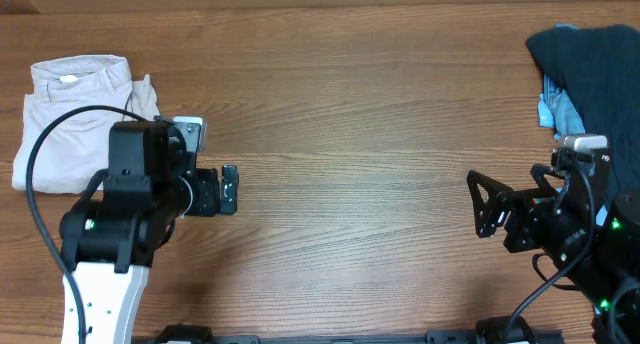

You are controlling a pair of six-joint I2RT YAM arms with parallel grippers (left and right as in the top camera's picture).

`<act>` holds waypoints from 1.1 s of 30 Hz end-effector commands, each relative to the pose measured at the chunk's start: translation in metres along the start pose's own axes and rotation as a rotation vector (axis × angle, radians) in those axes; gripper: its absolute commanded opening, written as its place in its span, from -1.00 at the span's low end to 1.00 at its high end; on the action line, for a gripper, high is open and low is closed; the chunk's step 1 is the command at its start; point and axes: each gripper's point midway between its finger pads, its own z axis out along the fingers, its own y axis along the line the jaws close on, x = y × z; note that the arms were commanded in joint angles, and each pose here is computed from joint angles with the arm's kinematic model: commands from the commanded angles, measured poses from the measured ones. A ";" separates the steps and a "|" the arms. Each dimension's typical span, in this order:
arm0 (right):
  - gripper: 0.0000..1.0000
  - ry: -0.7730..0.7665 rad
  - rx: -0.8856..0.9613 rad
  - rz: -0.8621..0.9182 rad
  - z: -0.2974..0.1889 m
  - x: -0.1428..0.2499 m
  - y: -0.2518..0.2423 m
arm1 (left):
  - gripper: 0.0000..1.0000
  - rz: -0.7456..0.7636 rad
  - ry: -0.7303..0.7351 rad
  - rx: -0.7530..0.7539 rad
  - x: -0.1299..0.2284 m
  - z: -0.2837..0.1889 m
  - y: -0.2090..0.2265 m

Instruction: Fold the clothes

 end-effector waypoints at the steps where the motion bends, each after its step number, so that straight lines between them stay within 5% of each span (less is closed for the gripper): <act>1: 1.00 0.013 0.014 0.000 -0.001 0.004 -0.003 | 1.00 0.000 0.060 -0.010 0.001 0.017 0.002; 8: 1.00 0.019 0.014 0.000 -0.007 0.015 -0.003 | 1.00 -0.016 0.210 -0.018 0.012 0.056 0.007; 12: 1.00 -0.105 0.083 -0.018 -0.009 0.037 -0.022 | 1.00 -0.025 0.293 -0.022 0.021 0.077 0.010; 20: 1.00 -0.140 0.047 -0.021 0.068 0.148 -0.052 | 1.00 -0.038 0.417 -0.028 0.037 0.107 0.014; 33: 1.00 -0.036 0.031 -0.006 0.126 0.218 -0.070 | 1.00 -0.041 0.445 -0.029 0.042 0.113 0.015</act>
